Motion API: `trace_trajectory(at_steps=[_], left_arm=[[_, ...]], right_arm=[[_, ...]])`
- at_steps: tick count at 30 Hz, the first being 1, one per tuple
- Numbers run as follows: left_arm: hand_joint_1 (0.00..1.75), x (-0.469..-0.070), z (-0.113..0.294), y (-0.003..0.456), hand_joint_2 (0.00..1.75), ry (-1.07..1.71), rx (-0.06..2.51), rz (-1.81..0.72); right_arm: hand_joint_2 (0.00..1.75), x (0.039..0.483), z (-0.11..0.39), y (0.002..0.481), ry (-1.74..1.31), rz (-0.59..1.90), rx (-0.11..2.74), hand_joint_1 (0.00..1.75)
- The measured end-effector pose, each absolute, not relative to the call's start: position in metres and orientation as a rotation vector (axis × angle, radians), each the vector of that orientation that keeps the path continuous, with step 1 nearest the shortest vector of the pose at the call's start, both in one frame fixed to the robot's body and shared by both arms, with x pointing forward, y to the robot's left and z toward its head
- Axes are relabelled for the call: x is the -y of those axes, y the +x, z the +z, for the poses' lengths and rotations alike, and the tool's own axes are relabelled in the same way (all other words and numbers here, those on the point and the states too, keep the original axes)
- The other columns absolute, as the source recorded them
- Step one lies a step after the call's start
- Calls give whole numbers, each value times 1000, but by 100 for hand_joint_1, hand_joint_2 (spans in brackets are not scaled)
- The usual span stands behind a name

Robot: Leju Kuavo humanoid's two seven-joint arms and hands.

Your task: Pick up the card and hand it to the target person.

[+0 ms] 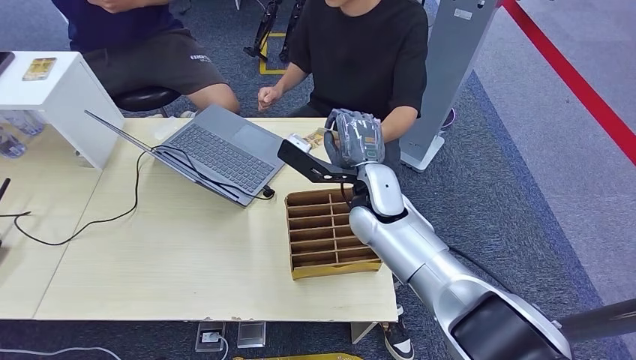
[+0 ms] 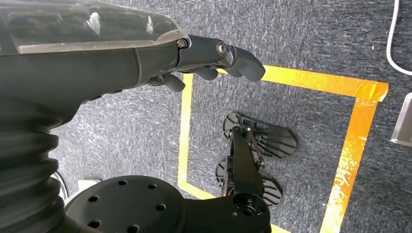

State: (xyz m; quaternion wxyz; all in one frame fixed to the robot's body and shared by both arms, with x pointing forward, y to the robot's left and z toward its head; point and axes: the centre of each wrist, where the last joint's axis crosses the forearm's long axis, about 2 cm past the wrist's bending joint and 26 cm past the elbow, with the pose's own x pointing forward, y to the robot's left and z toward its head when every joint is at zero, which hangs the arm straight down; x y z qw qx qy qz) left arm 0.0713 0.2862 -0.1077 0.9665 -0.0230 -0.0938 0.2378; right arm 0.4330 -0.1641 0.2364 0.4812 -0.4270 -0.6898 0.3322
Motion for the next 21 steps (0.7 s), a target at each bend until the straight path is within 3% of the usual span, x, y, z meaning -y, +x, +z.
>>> trace_trajectory(at_steps=[4,21], left_arm=[[0,-286,-108,72,175,-52,192,481],[0,-286,-108,72,175,-43,192,491]], right_arm=[[175,165,234,435,-1041,809,1664,0],[175,163,229,436,-1027,807,1650,0]])
